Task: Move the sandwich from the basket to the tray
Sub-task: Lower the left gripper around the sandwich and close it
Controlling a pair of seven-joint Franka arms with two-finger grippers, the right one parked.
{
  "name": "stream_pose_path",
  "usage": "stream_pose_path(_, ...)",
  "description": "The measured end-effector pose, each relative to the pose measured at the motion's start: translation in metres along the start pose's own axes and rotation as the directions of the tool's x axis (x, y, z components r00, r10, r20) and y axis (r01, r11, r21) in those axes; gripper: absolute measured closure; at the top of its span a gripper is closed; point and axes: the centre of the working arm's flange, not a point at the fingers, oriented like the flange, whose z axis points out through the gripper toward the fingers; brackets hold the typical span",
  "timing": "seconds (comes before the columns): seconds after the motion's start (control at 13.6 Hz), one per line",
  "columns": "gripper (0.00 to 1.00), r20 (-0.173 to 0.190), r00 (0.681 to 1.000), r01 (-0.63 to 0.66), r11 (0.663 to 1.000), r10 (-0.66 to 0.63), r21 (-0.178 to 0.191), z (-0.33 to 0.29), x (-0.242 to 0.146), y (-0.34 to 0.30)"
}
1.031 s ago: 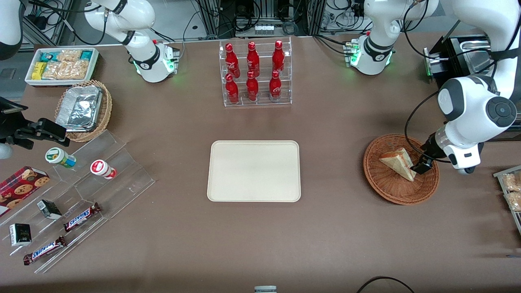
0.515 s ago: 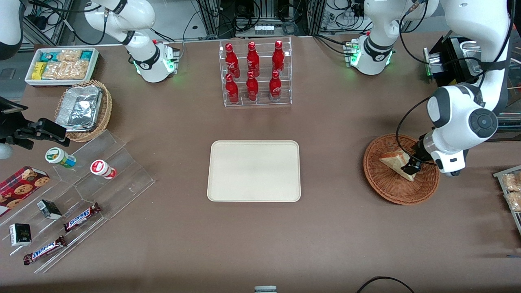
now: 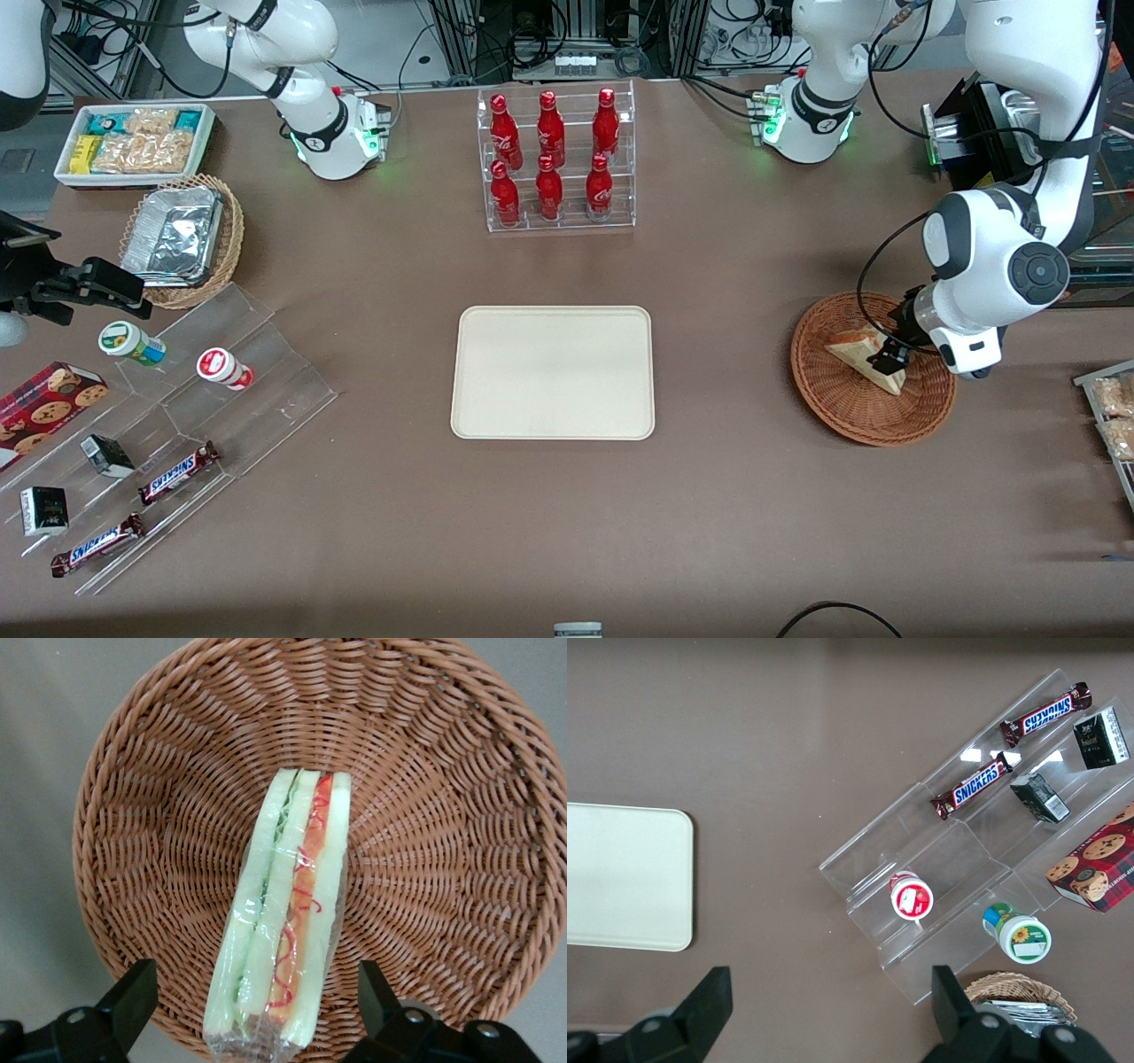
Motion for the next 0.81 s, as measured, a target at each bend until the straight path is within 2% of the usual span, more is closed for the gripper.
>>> stream_pose_path(0.81, 0.0, 0.015, 1.0, -0.024, 0.999, 0.023, 0.047, 0.03, -0.014, 0.009)
